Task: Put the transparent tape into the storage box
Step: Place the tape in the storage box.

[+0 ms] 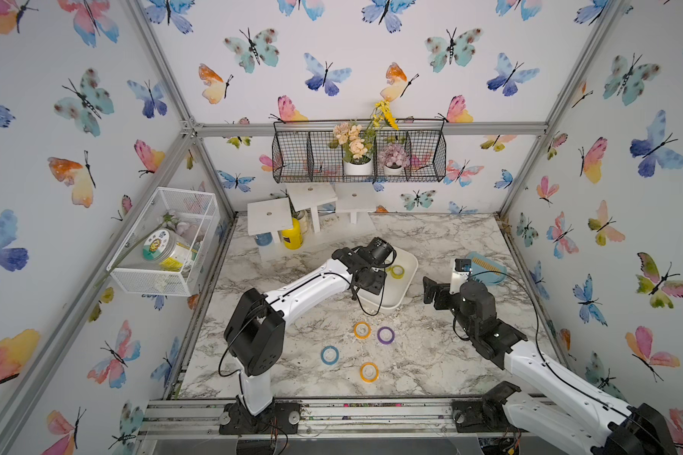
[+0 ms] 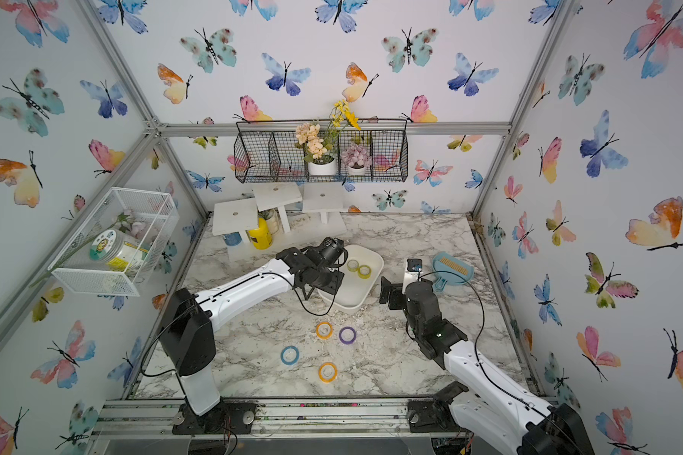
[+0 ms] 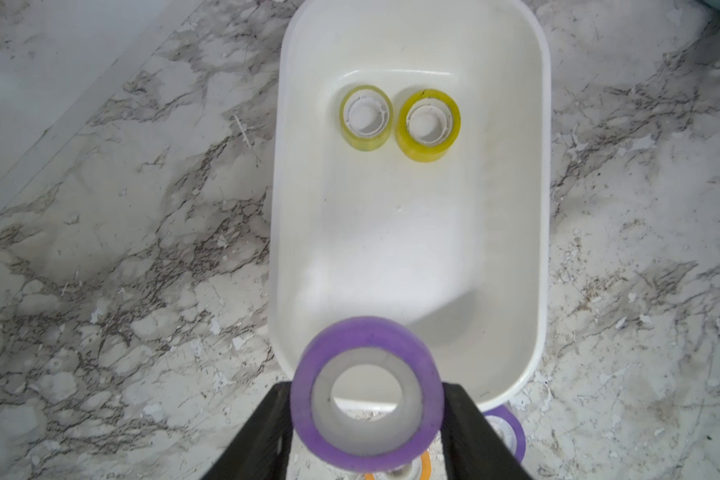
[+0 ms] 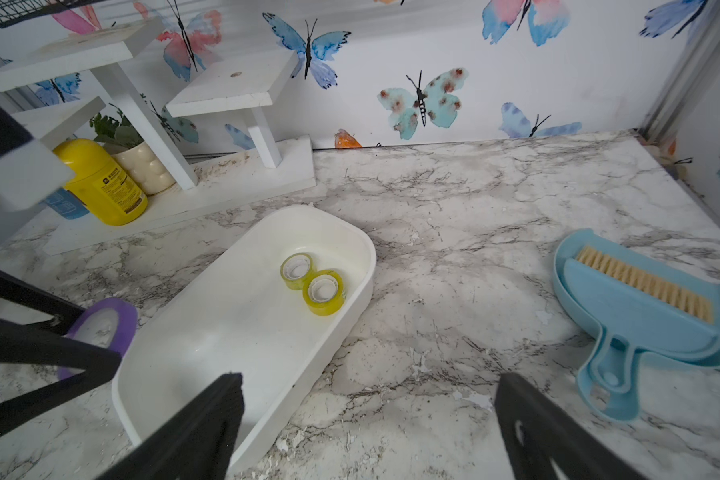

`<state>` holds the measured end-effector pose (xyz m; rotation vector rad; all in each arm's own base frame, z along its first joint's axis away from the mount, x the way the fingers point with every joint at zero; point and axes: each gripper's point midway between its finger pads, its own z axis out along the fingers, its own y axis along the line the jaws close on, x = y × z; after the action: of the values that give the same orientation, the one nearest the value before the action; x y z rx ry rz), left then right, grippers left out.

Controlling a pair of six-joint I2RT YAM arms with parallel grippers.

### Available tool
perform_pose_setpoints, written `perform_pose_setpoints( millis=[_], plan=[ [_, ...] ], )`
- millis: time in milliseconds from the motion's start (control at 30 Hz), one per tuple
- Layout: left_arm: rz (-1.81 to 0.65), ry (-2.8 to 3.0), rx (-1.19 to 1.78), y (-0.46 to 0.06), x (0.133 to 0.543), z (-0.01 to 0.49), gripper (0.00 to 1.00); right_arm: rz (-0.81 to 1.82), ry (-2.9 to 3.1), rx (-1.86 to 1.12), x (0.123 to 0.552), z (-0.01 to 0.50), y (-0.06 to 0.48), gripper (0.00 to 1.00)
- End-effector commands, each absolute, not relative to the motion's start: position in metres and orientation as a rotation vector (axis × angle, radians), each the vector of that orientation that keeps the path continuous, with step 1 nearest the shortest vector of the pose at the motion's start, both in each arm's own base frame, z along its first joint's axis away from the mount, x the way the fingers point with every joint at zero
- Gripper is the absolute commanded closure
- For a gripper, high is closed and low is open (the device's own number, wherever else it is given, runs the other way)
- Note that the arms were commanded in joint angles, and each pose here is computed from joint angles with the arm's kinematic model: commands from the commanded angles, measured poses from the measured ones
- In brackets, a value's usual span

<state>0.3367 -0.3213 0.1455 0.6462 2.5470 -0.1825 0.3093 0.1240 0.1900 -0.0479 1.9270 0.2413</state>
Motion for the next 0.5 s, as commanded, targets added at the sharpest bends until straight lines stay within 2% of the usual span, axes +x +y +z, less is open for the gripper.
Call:
perform_pose_setpoints(
  millis=[0, 467],
  plan=[
    [-0.138, 2.525, 0.666, -0.332, 0.352, 0.140, 0.45, 0.180, 1.895, 0.045, 0.306, 0.194, 0.103, 0.00],
    [-0.066, 2.509, 0.658, -0.363, 0.399, 0.084, 0.45, 0.190, 1.850, 0.070, 0.300, 0.202, 0.097, 0.00]
  ],
)
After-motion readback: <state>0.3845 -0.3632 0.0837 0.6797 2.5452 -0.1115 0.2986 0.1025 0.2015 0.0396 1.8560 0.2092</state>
